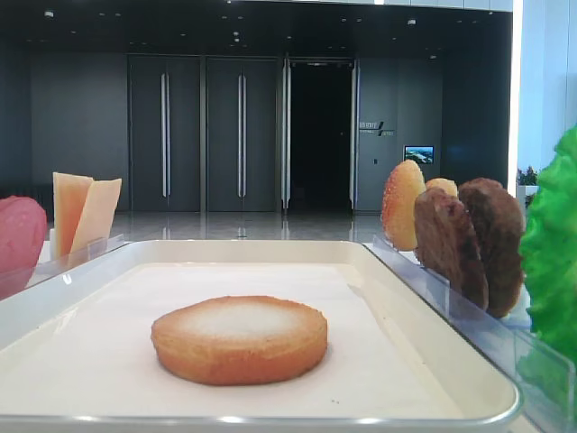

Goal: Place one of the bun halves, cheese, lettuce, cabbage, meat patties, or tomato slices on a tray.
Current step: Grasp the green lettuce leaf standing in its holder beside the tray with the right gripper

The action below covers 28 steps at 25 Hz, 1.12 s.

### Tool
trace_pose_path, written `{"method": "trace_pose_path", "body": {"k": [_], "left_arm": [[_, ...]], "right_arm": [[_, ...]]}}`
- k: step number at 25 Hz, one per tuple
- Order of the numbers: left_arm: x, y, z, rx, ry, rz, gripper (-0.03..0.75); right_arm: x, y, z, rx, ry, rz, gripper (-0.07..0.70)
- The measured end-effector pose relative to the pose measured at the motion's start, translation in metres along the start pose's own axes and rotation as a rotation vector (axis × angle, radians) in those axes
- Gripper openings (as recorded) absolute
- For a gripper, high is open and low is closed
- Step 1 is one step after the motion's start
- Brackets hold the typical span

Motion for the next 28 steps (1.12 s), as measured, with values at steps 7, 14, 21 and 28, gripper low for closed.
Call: {"method": "trace_pose_path", "body": {"k": [7,14,21,28], "left_arm": [[0.000,0.000,0.000,0.000,0.000,0.000,0.335],[0.000,0.000,0.000,0.000,0.000,0.000,0.328],[0.000,0.000,0.000,0.000,0.000,0.000,0.328],[0.000,0.000,0.000,0.000,0.000,0.000,0.328]], "right_arm": [[0.000,0.000,0.000,0.000,0.000,0.000,0.429],[0.000,0.000,0.000,0.000,0.000,0.002,0.426],[0.008,0.009,0.001,0.032,0.000,0.214,0.419],[0.029,0.039,0.019,0.153,0.055,0.442,0.419]]}}
Point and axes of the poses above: a point on each arm's last joint axis where the gripper is mounted, y pointing out along that axis toward the gripper, z along the wrist's bending axis when the last joint is at zero, x = y × z, the point moved 7 cm from there along y, pointing out along that axis toward the gripper, and after that the axes turned 10 degrees about -y, right-handed, at the moved point
